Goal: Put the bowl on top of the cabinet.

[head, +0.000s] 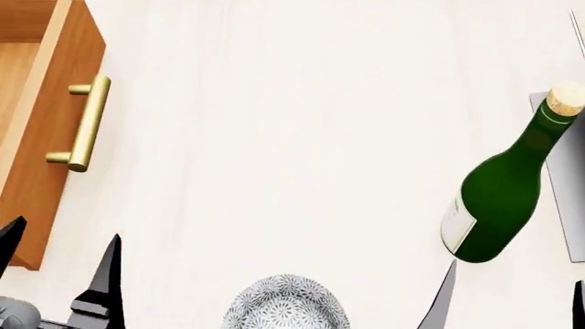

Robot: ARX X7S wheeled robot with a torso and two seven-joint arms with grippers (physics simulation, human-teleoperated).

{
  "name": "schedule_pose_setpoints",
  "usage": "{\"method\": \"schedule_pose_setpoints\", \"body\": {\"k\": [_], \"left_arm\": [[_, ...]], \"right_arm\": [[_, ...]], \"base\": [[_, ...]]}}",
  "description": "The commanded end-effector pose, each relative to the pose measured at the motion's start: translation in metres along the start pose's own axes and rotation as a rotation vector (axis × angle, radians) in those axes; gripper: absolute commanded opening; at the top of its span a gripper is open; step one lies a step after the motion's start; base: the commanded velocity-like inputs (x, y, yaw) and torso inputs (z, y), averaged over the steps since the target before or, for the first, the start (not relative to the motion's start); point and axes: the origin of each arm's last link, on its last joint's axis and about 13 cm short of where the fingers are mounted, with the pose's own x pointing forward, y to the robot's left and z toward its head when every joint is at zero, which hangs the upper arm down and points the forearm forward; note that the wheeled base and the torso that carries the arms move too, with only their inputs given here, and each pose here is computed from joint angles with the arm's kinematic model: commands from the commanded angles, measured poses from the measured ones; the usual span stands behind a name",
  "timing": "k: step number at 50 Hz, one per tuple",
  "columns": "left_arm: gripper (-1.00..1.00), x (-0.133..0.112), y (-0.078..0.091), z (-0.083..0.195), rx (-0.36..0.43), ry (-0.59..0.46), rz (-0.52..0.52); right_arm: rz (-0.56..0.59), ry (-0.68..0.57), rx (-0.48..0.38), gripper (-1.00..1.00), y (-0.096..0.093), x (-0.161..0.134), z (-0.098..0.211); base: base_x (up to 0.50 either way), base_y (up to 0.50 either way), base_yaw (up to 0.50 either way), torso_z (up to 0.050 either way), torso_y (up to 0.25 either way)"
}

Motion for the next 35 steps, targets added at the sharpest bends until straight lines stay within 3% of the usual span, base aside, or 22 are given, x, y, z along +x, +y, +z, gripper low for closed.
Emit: {"method": "schedule_pose_setpoints", "body": {"k": [1, 4, 12, 21, 35], "left_arm": [[1.00, 0.014, -0.006, 0.019, 0.113, 0.071, -0.193], [1.00, 0.017, -0.009, 0.021, 0.140, 0.066, -0.226], [1.00, 0.028, -0.016, 0.017, 0.160, 0.231, -0.398], [1.00, 0.043, -0.017, 0.019, 0.281, 0.362, -0.560], [1.00, 0.050, -0.022, 0.020, 0.317, 0.434, -0.647]], "right_arm": [[-0.005, -0.003, 0.001, 1.00, -0.001, 0.001, 0.001], [-0.006, -0.003, 0.001, 1.00, -0.001, 0.001, 0.000], [-0.003, -0.005, 0.001, 1.00, -0.002, 0.001, 0.001], [0.002, -0.005, -0.003, 1.00, -0.001, 0.000, 0.000], [0.009, -0.009, -0.008, 1.00, 0.000, -0.001, 0.000]], "base": [[0.00, 0.00, 0.00, 0.000, 0.000], [0.00, 0.00, 0.00, 0.000, 0.000], [0.00, 0.00, 0.00, 0.000, 0.000], [0.00, 0.00, 0.00, 0.000, 0.000], [0.00, 0.00, 0.00, 0.000, 0.000]]}}
